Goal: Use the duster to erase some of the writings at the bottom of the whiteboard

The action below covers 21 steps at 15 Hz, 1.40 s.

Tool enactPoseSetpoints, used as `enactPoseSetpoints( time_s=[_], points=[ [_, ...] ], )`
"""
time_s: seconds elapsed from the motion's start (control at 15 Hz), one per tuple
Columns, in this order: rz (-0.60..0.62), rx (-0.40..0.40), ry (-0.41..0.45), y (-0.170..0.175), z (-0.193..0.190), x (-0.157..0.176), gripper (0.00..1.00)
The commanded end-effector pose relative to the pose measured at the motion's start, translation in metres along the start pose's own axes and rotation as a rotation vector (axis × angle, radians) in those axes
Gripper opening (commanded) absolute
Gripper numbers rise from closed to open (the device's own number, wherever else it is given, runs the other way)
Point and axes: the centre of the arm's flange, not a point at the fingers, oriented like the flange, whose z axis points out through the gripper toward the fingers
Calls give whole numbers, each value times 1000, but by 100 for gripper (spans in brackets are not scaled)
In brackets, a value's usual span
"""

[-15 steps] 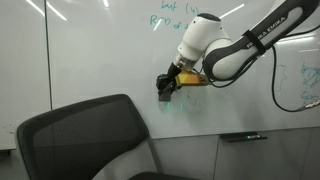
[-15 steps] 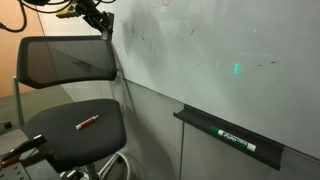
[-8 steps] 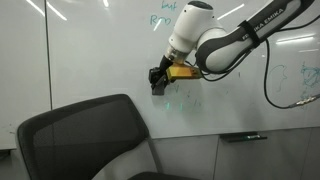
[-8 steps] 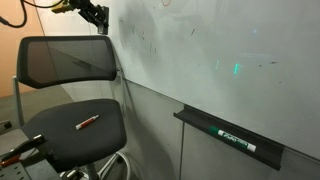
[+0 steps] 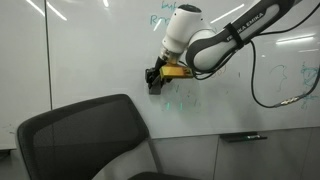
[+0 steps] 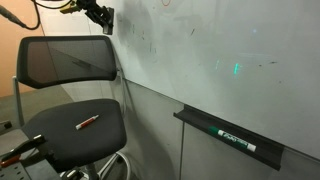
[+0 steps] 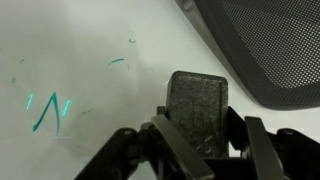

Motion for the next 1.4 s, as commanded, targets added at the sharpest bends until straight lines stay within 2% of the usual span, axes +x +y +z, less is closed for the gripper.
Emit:
enactPoseSetpoints(
  time_s=[0.0,0.2,0.6,1.13,1.33],
  points=[
    [14,5,-15,-10,18,26,33],
    [51,-5,-45,-1,38,32,33],
    [168,-24,-109,52,70,34,33],
    [291,-28,-187,97,86,19,33],
    [331,-62,-186,114,89,8,33]
  ],
)
